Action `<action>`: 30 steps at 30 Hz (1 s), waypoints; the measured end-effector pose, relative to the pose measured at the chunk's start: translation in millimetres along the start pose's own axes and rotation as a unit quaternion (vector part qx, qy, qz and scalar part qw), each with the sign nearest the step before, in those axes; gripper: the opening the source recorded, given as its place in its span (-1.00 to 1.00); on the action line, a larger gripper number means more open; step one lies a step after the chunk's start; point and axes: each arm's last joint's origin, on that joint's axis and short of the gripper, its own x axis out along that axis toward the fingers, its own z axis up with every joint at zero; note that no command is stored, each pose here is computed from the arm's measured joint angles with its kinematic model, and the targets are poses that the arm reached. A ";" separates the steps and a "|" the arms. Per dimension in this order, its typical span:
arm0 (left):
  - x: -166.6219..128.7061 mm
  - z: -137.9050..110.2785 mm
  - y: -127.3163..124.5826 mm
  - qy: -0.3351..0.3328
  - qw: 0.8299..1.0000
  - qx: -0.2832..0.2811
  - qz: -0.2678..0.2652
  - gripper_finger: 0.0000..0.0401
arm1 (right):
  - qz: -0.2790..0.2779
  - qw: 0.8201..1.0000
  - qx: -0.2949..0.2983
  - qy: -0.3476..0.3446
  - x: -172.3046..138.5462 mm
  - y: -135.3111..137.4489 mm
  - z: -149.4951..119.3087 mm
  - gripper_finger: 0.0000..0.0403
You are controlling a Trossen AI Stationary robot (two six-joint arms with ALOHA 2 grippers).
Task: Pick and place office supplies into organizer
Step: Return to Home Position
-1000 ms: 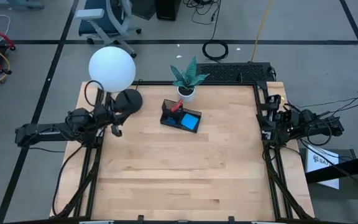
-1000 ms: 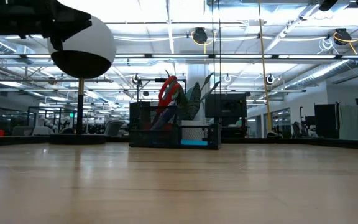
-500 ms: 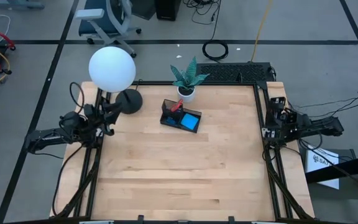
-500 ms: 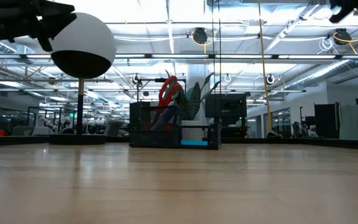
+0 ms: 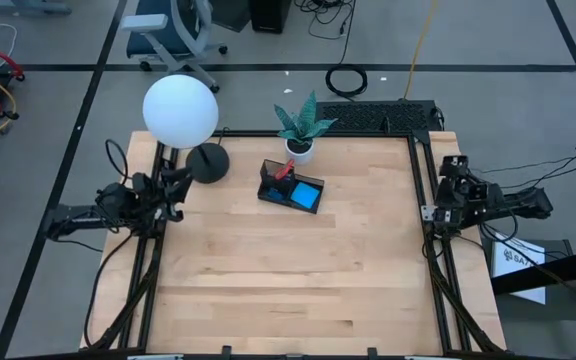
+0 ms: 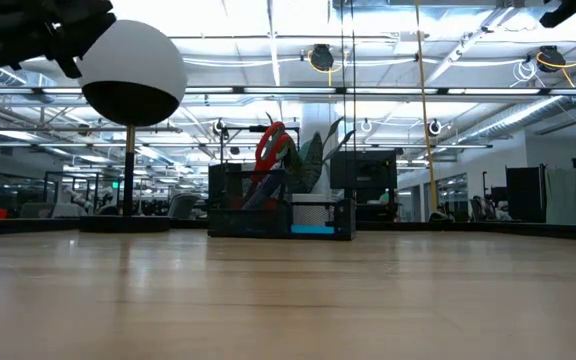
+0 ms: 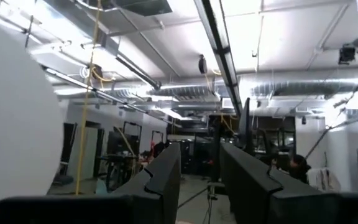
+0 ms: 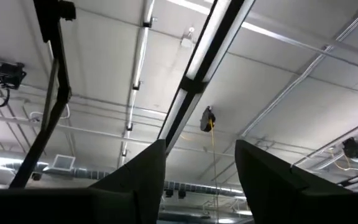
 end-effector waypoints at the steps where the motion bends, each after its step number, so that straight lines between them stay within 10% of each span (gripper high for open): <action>1: -0.1 0.0 -0.6 0.000 1.000 0.005 -0.003 -0.40 | -0.002 1.000 -0.001 0.001 0.0 -0.1 -0.1 -0.09; 30: -7.1 -25.4 -12.0 0.141 0.988 0.056 -0.016 -0.40 | 0.104 0.941 -0.124 0.298 -19.7 17.4 -56.3 -0.08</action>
